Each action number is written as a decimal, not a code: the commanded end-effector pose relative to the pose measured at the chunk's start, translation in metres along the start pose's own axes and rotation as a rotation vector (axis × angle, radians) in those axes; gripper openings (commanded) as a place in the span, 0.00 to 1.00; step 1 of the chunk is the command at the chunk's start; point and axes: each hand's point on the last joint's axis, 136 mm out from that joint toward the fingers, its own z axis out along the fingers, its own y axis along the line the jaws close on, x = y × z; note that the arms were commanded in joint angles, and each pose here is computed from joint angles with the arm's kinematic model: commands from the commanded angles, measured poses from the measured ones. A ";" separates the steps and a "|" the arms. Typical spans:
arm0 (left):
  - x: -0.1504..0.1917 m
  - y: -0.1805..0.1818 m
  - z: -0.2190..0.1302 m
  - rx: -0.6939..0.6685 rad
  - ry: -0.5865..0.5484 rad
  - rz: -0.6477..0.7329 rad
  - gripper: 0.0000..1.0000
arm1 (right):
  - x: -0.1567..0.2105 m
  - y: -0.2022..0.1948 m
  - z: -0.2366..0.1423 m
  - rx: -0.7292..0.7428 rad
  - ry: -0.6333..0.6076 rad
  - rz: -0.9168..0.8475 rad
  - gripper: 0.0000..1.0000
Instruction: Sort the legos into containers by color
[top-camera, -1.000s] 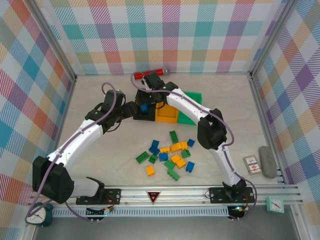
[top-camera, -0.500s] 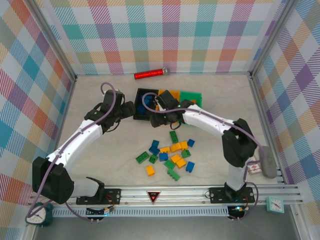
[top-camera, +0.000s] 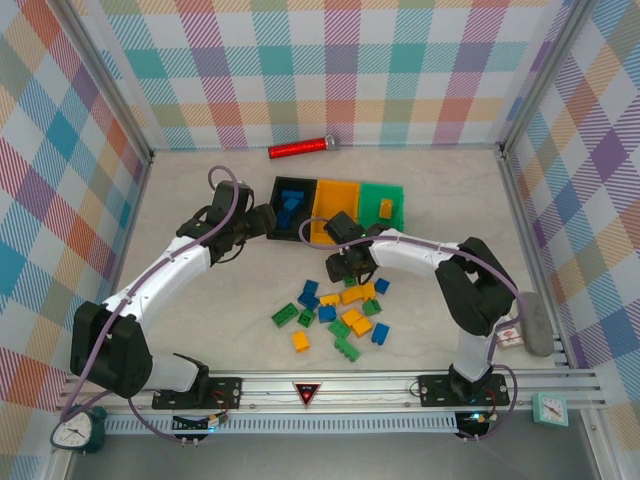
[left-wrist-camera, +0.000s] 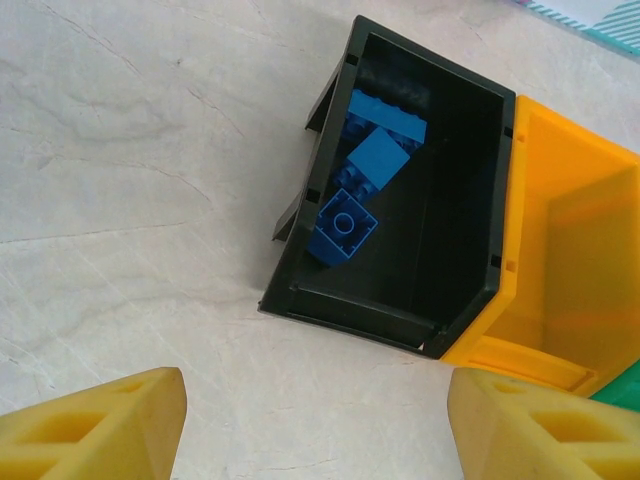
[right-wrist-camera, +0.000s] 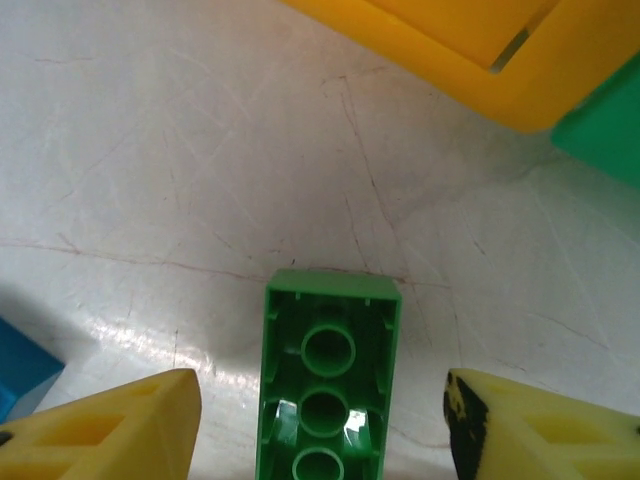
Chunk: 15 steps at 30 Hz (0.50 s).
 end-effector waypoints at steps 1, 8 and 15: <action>-0.002 0.004 0.001 -0.001 -0.015 -0.018 0.69 | 0.002 0.004 0.012 -0.001 0.010 0.012 0.57; -0.005 -0.002 0.010 0.007 -0.002 -0.014 0.69 | -0.011 0.010 -0.001 -0.016 -0.028 -0.002 0.40; -0.005 -0.004 0.014 0.006 0.009 -0.007 0.69 | -0.060 0.025 -0.038 -0.058 -0.165 -0.039 0.37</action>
